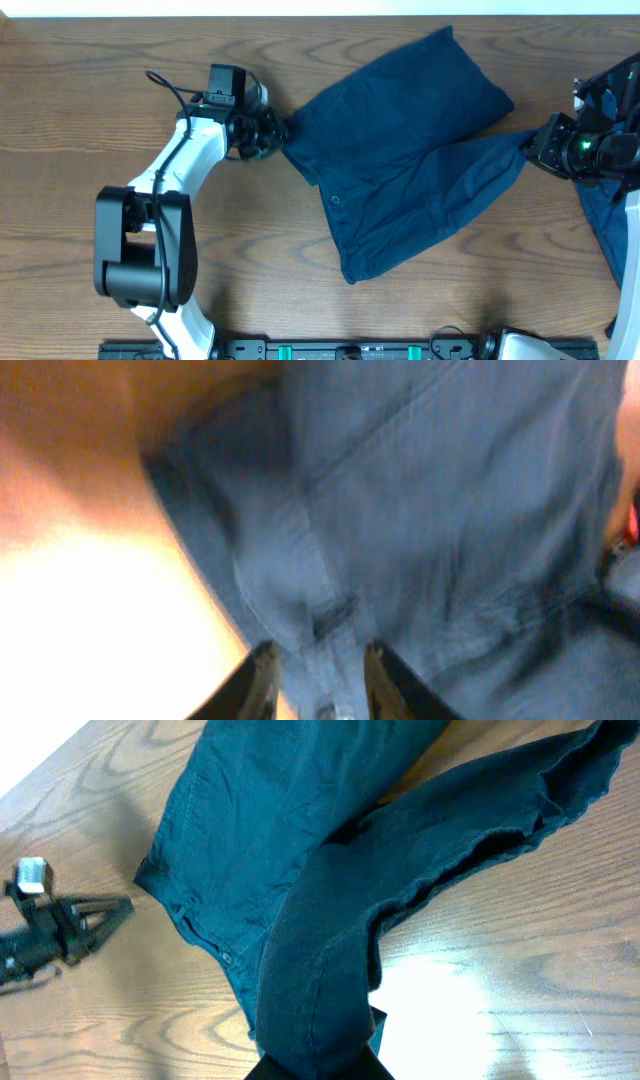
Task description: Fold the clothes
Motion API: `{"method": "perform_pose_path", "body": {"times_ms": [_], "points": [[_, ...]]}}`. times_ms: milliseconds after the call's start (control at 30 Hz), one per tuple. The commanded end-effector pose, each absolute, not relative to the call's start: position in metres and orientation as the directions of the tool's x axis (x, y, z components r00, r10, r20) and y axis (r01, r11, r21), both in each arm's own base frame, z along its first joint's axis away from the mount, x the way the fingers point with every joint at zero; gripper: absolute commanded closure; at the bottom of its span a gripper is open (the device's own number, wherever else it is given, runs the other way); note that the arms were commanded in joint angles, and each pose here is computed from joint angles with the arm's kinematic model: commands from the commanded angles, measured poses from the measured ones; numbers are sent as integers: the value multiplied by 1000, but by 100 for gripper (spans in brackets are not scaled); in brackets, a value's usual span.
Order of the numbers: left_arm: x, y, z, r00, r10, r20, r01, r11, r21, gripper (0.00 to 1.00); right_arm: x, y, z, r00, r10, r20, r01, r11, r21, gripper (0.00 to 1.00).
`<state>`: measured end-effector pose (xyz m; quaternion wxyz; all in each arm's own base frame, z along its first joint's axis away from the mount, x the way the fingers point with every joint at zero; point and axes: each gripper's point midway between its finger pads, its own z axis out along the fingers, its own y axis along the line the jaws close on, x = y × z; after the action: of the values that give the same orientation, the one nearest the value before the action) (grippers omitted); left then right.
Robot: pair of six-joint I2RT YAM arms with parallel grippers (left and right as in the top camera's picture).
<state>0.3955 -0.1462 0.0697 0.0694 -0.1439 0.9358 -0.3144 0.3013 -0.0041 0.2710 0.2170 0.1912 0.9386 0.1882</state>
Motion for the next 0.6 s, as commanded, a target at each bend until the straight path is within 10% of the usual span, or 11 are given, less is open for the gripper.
{"method": "perform_pose_path", "body": {"times_ms": [0,567], "points": [[361,-168,107,-968,-241,64,-217,688,-693,68,302,1,274,-833,441,-334,269,851,451,99],[185,-206,99,-907,-213,363,-368,821,-437,68,303,1,274,-832,440,-337,268,851,451,99]]}}
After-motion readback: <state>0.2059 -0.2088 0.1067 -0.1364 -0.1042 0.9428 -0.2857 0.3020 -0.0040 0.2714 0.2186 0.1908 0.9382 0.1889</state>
